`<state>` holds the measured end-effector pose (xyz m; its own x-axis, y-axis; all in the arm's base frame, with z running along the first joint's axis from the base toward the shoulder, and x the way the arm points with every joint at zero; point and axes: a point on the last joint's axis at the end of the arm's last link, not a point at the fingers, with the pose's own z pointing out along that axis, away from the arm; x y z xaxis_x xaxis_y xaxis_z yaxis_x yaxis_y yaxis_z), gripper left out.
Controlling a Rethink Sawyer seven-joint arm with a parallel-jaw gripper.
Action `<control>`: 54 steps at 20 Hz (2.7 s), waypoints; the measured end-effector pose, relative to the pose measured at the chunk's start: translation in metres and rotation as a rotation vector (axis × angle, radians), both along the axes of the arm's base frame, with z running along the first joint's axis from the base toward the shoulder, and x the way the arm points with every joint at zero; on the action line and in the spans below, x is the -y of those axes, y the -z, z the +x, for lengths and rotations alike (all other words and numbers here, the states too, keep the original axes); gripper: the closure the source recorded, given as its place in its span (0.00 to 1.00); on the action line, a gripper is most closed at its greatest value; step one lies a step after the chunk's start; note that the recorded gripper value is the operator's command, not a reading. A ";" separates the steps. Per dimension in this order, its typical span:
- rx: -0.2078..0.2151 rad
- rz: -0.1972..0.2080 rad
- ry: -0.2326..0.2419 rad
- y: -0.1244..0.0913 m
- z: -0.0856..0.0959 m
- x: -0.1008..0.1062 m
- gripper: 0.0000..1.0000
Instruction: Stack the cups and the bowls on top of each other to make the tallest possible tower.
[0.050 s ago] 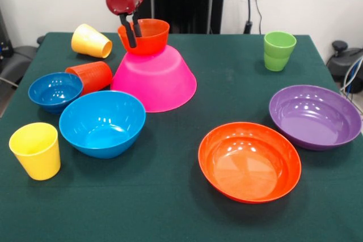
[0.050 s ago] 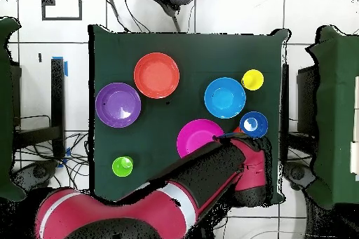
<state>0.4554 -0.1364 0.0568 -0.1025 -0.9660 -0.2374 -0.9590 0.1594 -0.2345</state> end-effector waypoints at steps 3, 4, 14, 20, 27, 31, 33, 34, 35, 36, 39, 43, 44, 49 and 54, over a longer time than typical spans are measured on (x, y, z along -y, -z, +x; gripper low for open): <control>0.000 0.000 0.004 0.000 -0.001 0.002 0.00; 0.000 0.000 0.005 0.000 -0.001 0.002 0.00; 0.001 -0.006 0.009 0.000 -0.001 0.005 0.00; 0.030 0.001 0.048 0.004 0.002 0.007 0.00; 0.084 0.013 0.097 0.010 0.004 -0.001 0.00; 0.113 0.009 0.106 0.012 0.002 -0.005 0.00; 0.122 0.006 0.106 0.013 0.001 -0.006 0.00; 0.125 0.004 0.105 0.013 0.000 -0.006 0.00; 0.126 0.003 0.104 0.013 -0.001 -0.006 0.00; 0.126 0.002 0.103 0.014 -0.002 -0.006 0.00; 0.123 -0.001 0.100 0.014 -0.005 -0.006 0.00; 0.122 -0.001 0.101 0.014 -0.006 -0.006 0.00; 0.122 -0.001 0.101 0.014 -0.006 -0.006 0.00; 0.124 0.000 0.105 0.014 -0.006 -0.006 0.00; 0.141 0.004 0.128 0.015 -0.002 -0.007 0.00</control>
<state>0.4530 -0.1295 0.0417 -0.1902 -0.9460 -0.2624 -0.8883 0.2797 -0.3643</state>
